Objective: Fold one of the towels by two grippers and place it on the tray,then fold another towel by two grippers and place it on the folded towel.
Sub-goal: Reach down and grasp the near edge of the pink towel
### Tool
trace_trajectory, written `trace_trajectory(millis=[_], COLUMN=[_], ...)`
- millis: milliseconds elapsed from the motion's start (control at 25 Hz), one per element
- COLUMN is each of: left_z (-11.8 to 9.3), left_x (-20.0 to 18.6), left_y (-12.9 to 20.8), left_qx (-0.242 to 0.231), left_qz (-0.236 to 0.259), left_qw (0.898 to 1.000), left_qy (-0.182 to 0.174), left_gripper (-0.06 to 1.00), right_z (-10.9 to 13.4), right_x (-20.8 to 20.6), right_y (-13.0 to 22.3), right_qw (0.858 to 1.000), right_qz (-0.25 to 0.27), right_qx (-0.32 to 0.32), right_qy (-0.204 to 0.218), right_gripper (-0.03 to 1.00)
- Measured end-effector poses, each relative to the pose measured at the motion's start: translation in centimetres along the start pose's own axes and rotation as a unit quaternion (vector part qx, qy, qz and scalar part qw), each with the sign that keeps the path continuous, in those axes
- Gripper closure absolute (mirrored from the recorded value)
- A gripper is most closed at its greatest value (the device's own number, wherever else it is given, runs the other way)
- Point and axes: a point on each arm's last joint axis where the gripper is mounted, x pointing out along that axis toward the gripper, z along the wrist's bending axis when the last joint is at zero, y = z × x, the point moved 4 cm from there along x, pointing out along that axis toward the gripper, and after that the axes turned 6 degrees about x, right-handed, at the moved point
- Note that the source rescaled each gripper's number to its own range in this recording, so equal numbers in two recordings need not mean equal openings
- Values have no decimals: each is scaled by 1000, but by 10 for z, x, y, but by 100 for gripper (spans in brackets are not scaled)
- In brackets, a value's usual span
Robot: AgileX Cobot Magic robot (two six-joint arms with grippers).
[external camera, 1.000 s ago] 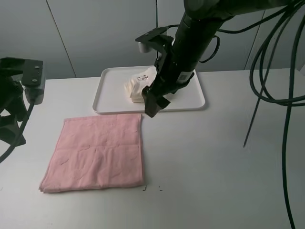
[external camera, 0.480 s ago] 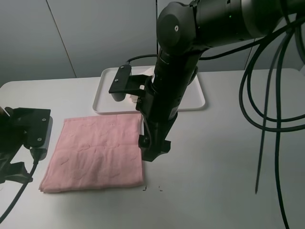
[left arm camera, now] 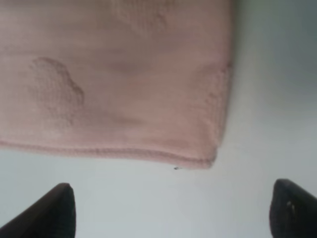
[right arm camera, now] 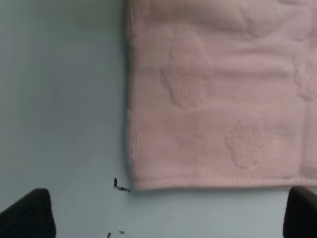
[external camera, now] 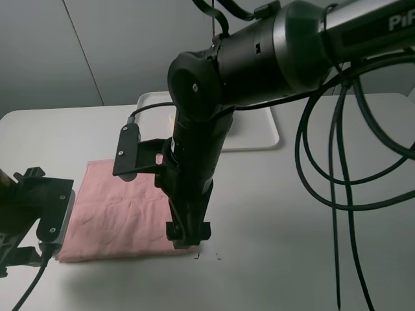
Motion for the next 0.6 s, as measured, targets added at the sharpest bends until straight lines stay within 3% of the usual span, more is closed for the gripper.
trace_trajectory(millis=[200, 440, 600], left_z=[0, -5, -8], left_x=[12, 26, 36], left_y=[-2, -18, -17], left_qx=[3, 45, 34], left_qz=[3, 3, 18], left_qw=[1000, 999, 998], left_qy=[12, 28, 46], left_gripper=[-6, -6, -6], right_z=[8, 14, 15], right_x=[21, 31, 33], right_y=[-1, -4, -5], right_qw=[1000, 999, 999], right_qz=[23, 26, 27], right_qx=[-11, -20, -22], right_qy=[-16, -18, -18], right_gripper=[-3, -3, -3])
